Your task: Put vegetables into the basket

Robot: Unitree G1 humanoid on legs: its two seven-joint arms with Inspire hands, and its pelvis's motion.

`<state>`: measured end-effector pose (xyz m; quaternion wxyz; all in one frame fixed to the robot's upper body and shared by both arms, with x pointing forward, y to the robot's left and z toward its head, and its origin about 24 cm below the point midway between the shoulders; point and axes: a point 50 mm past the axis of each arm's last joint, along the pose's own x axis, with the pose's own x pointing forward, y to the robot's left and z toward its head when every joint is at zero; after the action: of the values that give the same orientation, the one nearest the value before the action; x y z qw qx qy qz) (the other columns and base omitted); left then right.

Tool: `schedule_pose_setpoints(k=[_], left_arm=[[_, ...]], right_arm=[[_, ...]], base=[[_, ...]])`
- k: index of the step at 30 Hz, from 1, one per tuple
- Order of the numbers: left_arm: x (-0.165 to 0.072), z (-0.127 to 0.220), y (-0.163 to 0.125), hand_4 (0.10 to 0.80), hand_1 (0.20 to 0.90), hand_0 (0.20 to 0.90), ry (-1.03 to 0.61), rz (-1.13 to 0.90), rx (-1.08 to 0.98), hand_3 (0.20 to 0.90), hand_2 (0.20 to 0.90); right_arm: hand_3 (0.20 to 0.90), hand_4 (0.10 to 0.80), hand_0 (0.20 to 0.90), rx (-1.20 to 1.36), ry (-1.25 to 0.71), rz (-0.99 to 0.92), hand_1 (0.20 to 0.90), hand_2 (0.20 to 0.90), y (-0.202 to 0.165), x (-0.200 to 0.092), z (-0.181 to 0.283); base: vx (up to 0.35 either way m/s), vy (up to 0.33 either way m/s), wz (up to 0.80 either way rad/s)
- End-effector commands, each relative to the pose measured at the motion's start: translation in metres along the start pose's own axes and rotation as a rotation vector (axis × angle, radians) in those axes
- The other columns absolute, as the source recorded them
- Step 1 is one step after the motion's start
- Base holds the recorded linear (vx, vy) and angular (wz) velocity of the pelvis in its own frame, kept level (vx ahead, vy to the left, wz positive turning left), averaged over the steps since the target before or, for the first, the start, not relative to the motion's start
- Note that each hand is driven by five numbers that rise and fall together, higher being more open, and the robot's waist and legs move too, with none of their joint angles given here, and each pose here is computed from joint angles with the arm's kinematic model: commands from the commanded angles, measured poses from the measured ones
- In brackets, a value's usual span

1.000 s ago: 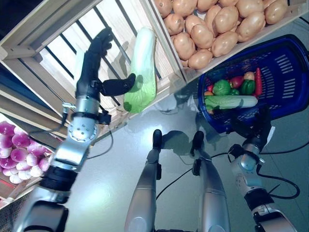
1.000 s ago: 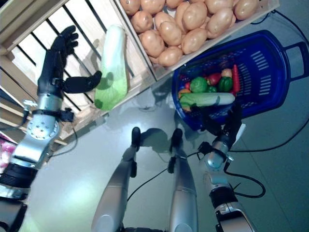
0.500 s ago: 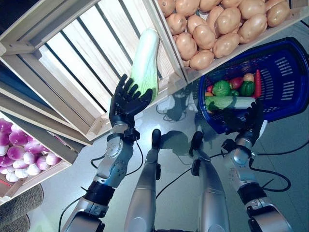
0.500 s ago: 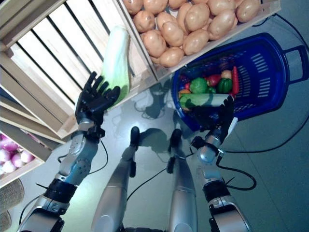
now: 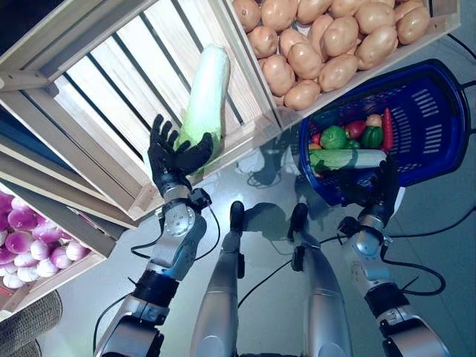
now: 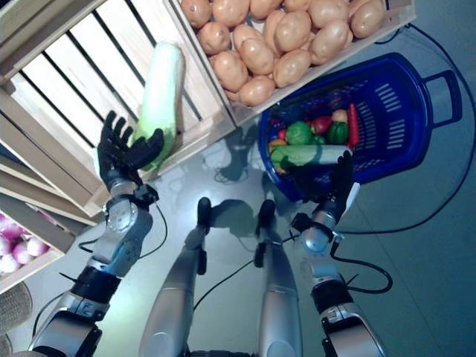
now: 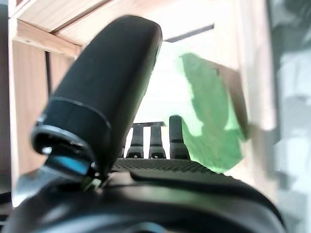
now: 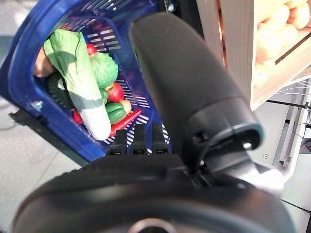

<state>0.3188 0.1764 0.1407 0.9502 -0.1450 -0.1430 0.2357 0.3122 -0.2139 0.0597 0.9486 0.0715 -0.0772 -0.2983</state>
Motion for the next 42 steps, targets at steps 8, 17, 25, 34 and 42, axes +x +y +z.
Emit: schedule_pose_setpoints(k=[8,17,25,34,42], left_arm=[[-0.002,0.105,-0.016,0.800,0.900,0.900,-0.786,-0.054,0.119,0.900,0.900],[-0.012,0.146,-0.022,0.800,0.900,0.900,-1.051,-0.261,0.273,0.900,0.900],[0.017,0.168,-0.020,0.800,0.900,0.900,-1.395,-0.300,1.340,0.900,0.900],[0.036,0.178,-0.053,0.800,0.900,0.900,-1.377,-0.516,2.148,0.900,0.900],[0.033,0.189,-0.073,0.800,0.900,0.900,-1.416,-0.598,2.296,0.900,0.900]], right_arm=[[0.900,0.800,0.900,0.065,-0.117,-0.011,0.900,0.900,-0.005,-0.006,0.016],[0.900,0.800,0.900,0.047,-0.121,-0.028,0.900,0.900,-0.017,-0.007,0.012],[0.900,0.800,0.900,-0.010,-0.148,-0.023,0.900,0.900,-0.045,0.006,0.019],[0.900,0.800,0.900,-0.076,-0.183,0.033,0.900,0.900,-0.061,0.026,0.032],[0.900,0.800,0.900,-0.075,-0.190,0.032,0.900,0.900,-0.058,0.033,0.036]], base=[[0.000,0.000,0.00],[0.000,0.000,0.00],[0.009,0.072,-0.02],[-0.006,0.091,-0.06],[0.005,0.012,-0.03]])
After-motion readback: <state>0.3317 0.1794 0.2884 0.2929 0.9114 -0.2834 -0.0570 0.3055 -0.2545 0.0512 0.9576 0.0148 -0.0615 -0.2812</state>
